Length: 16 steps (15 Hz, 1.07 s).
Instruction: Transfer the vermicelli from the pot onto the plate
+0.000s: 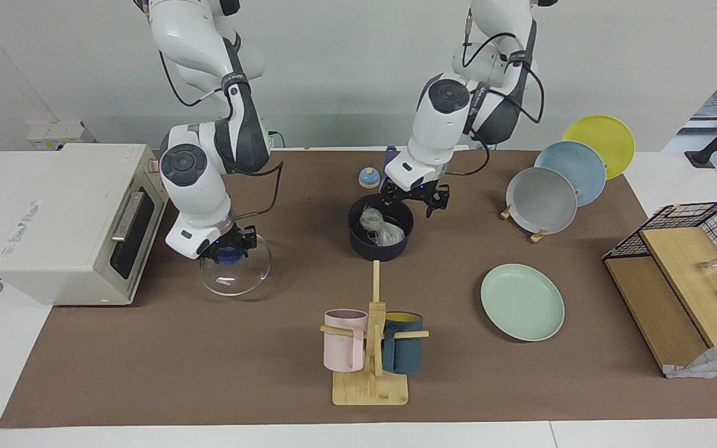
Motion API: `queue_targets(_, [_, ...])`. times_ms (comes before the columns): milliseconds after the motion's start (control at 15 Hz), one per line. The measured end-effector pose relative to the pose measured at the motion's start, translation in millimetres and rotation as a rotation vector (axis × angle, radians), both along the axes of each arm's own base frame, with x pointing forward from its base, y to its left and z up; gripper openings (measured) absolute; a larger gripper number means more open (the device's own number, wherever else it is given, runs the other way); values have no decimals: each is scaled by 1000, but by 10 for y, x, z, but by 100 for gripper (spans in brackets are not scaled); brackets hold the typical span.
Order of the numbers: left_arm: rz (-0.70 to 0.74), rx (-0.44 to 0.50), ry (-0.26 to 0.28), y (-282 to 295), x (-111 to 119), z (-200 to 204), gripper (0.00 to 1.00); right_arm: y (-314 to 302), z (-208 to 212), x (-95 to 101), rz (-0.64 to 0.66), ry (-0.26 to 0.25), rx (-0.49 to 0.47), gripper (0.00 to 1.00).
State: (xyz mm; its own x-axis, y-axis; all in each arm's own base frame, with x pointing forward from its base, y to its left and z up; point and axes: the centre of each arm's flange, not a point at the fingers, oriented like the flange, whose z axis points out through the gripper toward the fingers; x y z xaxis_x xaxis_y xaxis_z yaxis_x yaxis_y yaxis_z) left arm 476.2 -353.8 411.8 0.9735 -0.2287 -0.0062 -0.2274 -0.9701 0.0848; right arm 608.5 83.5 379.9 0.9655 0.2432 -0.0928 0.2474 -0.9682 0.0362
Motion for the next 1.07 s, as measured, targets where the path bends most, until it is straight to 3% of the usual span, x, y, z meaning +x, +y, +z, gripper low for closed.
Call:
queue_targets(267, [-4, 6, 6, -102, -134, -342, 100, -180, -209, -67, 0, -17, 4, 66])
queue_targets(1067, [52, -16, 0, -382, -217, -716, 100, -162, -468, -318, 10, -16, 9, 69])
